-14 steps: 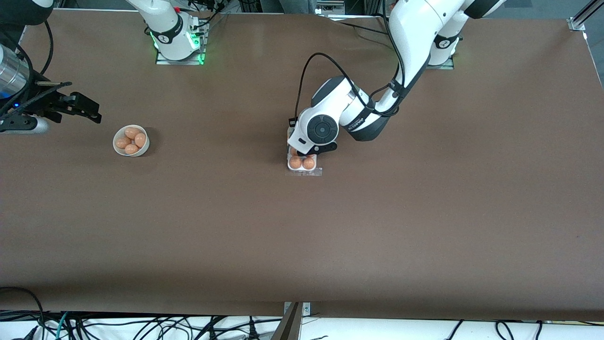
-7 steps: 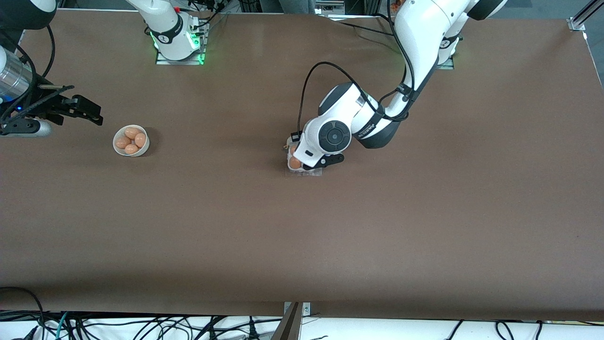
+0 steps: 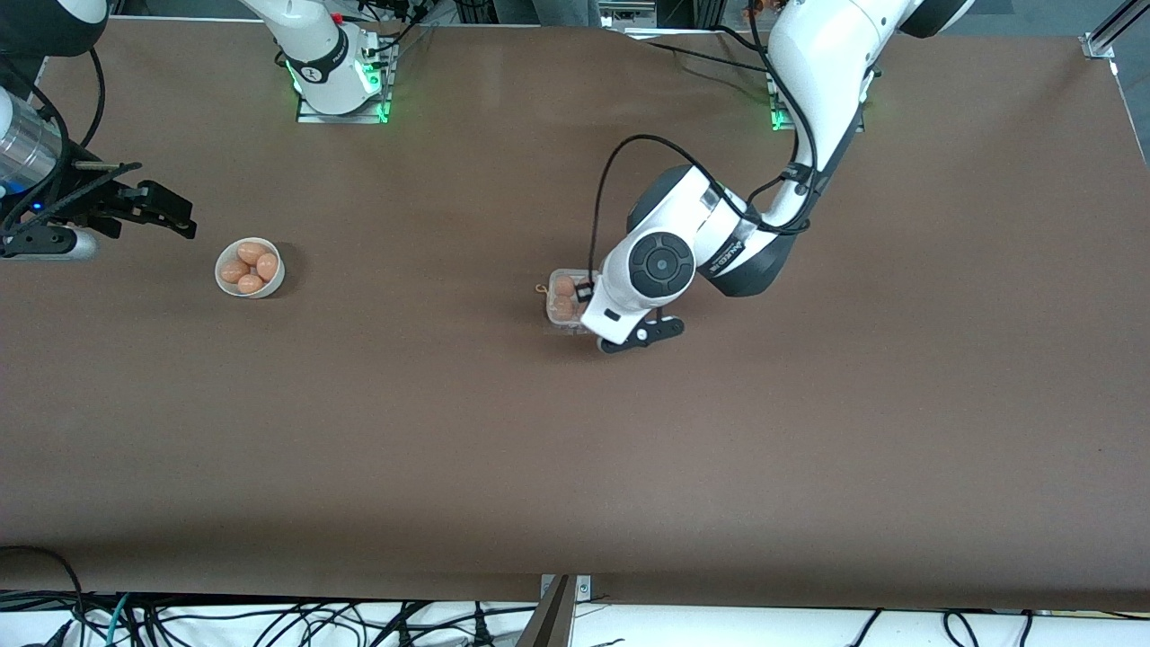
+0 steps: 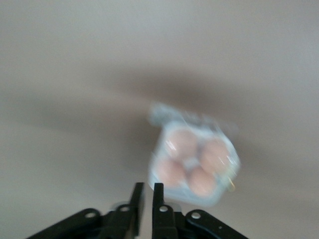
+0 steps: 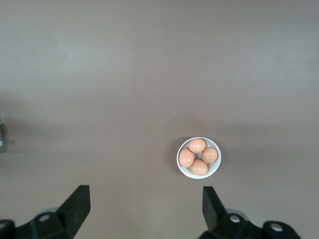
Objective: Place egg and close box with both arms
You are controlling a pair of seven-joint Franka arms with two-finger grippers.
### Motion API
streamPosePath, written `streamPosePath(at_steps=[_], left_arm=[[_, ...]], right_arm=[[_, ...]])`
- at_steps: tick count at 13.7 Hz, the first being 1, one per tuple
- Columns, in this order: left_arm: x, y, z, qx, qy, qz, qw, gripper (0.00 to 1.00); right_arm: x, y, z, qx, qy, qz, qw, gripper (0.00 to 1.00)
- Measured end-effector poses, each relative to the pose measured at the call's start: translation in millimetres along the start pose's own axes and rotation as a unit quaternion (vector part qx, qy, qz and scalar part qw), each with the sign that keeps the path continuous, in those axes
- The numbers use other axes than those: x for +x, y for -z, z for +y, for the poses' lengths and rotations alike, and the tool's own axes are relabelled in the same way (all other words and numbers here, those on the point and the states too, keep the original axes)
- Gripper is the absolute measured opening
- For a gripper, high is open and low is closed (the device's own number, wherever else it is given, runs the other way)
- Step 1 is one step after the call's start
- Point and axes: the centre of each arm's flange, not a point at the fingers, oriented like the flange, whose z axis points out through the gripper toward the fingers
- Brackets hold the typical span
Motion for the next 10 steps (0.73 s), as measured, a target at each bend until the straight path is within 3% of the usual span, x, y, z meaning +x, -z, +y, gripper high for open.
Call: streamPosePath(at_steps=[2, 7, 8, 10], left_arm=[[27, 25, -30, 0.032, -0.025, 0.035, 0.999, 0.38], [120, 101, -147, 0.042, -0.055, 0.069, 0.995, 0.89], [132, 112, -165, 0.044, -0.048, 0.079, 0.995, 0.96], [147, 126, -187, 0.047, -0.035, 0.093, 0.994, 0.99]], right_arm=[[0, 0, 0, 0.0, 0.0, 0.0, 1.0, 1.0], [0, 0, 0, 0.0, 0.0, 0.0, 1.0, 1.0], [0, 0, 0, 0.0, 0.0, 0.0, 1.0, 1.0], [0, 0, 0, 0.0, 0.0, 0.0, 1.0, 1.0]])
